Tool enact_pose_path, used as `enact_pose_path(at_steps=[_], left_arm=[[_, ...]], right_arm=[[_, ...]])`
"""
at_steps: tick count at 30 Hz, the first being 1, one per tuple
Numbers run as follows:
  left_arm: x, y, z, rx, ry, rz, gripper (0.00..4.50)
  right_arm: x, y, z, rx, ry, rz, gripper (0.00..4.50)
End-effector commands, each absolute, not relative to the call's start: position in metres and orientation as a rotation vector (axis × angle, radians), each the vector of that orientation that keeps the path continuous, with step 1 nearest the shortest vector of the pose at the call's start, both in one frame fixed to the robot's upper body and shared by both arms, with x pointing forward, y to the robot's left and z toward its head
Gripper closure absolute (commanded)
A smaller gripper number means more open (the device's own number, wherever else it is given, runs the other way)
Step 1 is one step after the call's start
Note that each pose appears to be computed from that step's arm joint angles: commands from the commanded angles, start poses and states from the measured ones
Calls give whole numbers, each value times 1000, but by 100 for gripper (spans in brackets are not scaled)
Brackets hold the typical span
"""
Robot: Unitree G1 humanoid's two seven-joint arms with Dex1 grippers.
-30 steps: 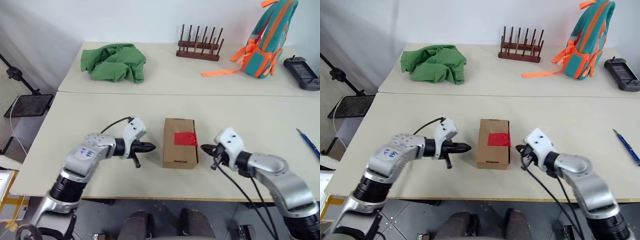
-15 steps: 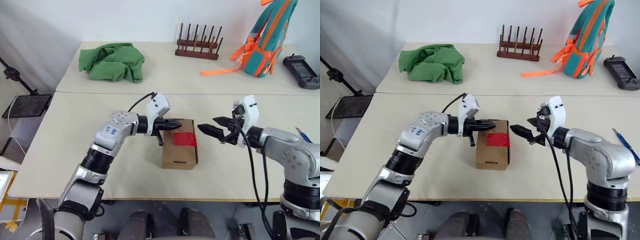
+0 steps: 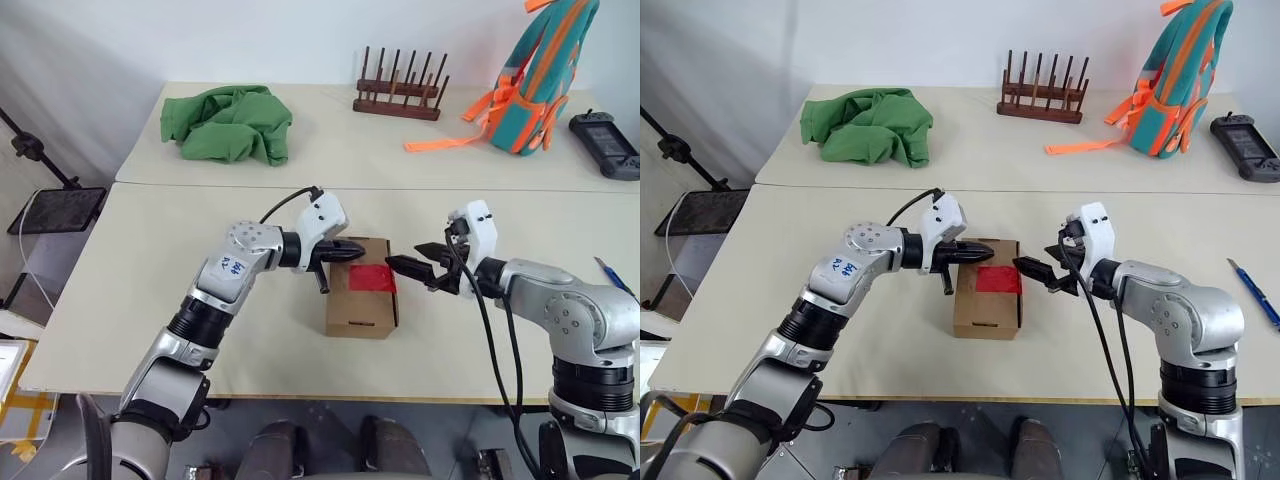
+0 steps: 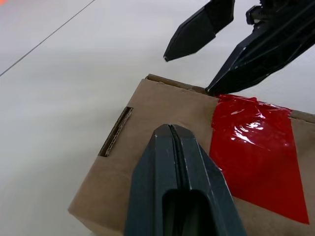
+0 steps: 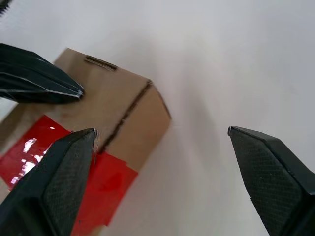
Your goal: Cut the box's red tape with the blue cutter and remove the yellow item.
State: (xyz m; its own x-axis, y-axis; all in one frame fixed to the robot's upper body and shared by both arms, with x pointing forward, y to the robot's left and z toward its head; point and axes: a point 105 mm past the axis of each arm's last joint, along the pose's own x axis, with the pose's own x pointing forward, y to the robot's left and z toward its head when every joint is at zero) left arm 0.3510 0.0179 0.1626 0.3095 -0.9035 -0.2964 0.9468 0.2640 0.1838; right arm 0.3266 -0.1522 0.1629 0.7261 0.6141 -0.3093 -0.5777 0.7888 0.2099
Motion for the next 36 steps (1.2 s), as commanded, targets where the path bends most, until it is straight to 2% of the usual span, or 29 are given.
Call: enact_pose_path(at_steps=[1, 18, 23, 31, 36], left_arm=[[345, 16, 159, 369, 141, -1268, 450], [340, 16, 144, 378, 183, -1280, 450], [338, 16, 141, 378, 195, -1286, 450], [337, 17, 141, 386, 197, -1285, 450], [337, 17, 140, 384, 198, -1282, 450]], right_arm=[[328, -156, 172, 100, 352, 647, 3], [327, -185, 142, 99, 487, 535, 3], [325, -181, 137, 78, 509, 542, 3], [321, -158, 152, -68, 535, 616, 3], [316, -164, 138, -271, 560, 598, 3]])
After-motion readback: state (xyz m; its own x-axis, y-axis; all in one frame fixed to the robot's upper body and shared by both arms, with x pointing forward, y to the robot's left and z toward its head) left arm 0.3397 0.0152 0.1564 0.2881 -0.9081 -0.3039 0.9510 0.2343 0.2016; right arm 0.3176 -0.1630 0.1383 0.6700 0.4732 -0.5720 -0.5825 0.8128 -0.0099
